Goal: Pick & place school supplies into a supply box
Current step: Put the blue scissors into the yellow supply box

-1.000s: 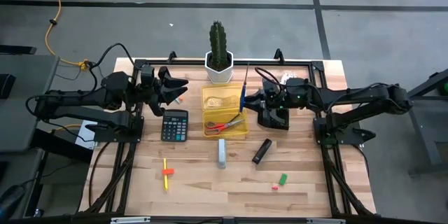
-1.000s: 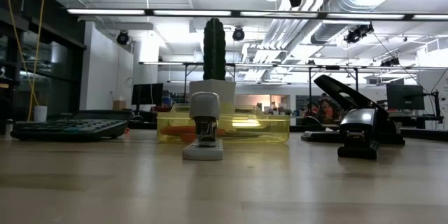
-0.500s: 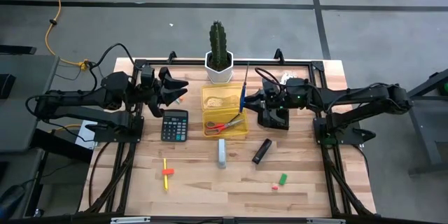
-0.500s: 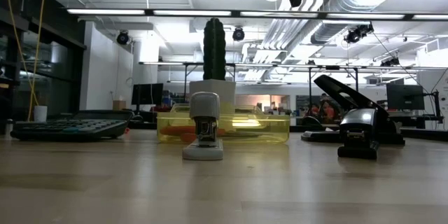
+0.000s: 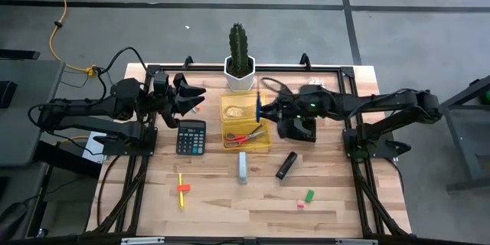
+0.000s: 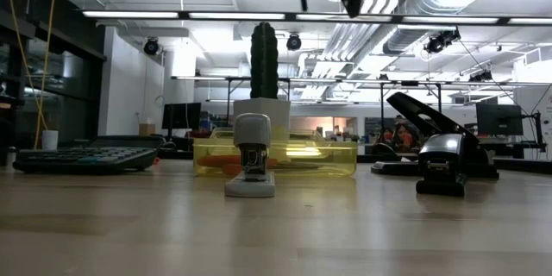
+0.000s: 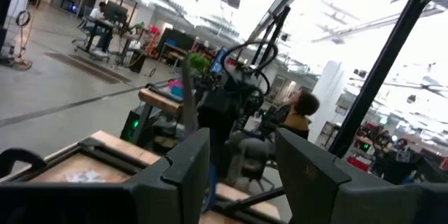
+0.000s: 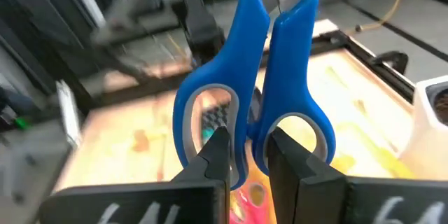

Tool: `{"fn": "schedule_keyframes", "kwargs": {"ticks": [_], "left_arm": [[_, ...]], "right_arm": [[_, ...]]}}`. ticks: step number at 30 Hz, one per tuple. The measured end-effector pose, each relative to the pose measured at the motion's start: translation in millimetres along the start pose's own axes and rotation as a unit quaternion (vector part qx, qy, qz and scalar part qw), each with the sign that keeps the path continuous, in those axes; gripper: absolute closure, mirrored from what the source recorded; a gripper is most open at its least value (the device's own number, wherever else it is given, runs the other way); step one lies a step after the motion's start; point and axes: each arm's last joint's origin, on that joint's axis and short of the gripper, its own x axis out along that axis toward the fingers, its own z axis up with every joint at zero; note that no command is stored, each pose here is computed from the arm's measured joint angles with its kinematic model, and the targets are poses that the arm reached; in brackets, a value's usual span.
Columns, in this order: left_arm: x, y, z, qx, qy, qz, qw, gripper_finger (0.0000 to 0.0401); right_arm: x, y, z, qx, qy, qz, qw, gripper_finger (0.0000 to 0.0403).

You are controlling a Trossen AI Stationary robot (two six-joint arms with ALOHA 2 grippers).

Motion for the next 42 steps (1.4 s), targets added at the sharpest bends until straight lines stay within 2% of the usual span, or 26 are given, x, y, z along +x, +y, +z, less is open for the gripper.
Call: {"fn": "schedule_keyframes", "kwargs": {"ticks": [6, 13, 17, 23, 35, 42], "left_arm": [[-4.5, -3.7, 9.0, 0.033, -0.037, -0.015, 0.999, 0.0251], [-5.7, -4.1, 10.1, 0.043, -0.041, -0.015, 0.998, 0.0251], [-5.7, -4.0, 10.1, 0.043, -0.041, -0.015, 0.998, 0.0251], [-5.7, -3.9, 10.1, 0.051, -0.041, -0.013, 0.998, 0.0251], [-5.7, -3.9, 10.0, 0.055, -0.041, -0.013, 0.998, 0.0251], [-5.7, -3.9, 10.0, 0.056, -0.041, -0.013, 0.998, 0.0251]], "right_arm": [[39.7, -1.6, 14.3, -0.07, 0.112, 0.003, 0.991, 0.0372], [89.4, -16.2, -10.7, -0.098, 0.239, 0.013, 0.966, 0.0372], [110.2, -23.7, -36.5, -0.102, 0.323, 0.02, 0.941, 0.0372], [121.1, -30.5, -69.0, -0.097, 0.429, 0.018, 0.898, 0.0372], [124.5, -37.9, -93.2, -0.085, 0.502, 0.003, 0.861, 0.036], [123.7, -38.6, -93.5, -0.088, 0.505, -0.005, 0.858, 0.0327]]}}
